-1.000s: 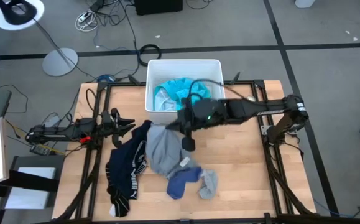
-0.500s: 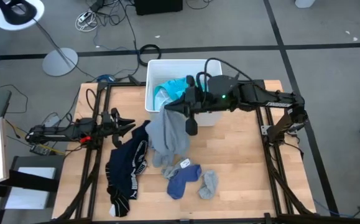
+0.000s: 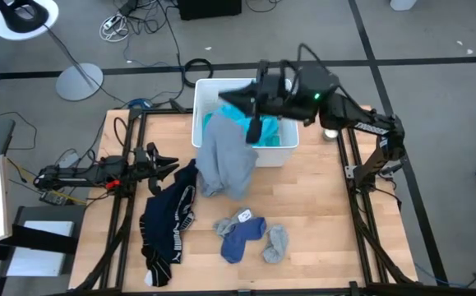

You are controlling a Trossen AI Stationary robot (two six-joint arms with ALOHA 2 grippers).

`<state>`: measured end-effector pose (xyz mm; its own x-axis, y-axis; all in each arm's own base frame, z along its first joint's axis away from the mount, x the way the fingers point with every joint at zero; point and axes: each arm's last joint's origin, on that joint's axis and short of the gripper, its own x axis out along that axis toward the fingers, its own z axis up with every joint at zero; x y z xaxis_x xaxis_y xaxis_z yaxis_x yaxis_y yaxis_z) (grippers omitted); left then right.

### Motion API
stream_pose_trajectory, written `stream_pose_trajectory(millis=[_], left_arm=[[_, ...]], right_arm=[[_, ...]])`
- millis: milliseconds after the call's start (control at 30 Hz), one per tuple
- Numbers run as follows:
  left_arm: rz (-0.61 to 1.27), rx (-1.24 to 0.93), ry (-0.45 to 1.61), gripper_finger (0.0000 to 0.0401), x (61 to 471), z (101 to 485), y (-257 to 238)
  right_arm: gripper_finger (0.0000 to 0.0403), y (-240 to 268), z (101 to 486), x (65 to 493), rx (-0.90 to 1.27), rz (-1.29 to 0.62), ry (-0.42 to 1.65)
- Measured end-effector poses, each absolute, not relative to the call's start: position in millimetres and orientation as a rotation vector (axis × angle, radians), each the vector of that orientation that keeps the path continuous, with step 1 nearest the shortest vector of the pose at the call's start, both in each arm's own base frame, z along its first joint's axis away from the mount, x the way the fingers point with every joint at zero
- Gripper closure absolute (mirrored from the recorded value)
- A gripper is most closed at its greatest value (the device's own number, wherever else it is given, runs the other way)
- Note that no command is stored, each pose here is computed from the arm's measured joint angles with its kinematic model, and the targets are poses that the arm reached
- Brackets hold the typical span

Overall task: Sort clothes
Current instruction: Put the gray shirt into the white laundry bin, then put the dark blue boxer into the white laundry bin

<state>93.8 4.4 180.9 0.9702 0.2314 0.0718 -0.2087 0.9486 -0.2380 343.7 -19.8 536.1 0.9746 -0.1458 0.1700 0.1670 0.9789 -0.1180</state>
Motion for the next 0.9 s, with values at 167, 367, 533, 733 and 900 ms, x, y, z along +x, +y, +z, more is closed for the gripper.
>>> stream_pose_trajectory(millis=[167,367,533,733,900], left_arm=[[0.224,-0.232,-0.099,0.0293,94,181,4],[0.224,-0.231,-0.099,0.0293,94,181,4],[0.224,-0.231,-0.099,0.0293,94,181,4],[0.224,-0.232,-0.099,0.0293,94,181,4],[0.224,-0.232,-0.099,0.0293,94,181,4]], right_arm=[[0.0403,-42,555,337,-0.177,-0.178,-0.357],[0.0403,-56,544,338,-0.166,-0.205,-0.236],[0.0403,-53,519,342,-0.144,-0.174,0.017],[0.0403,-38,496,341,-0.090,-0.118,0.246],[0.0403,-18,468,342,-0.086,-0.055,0.462]])
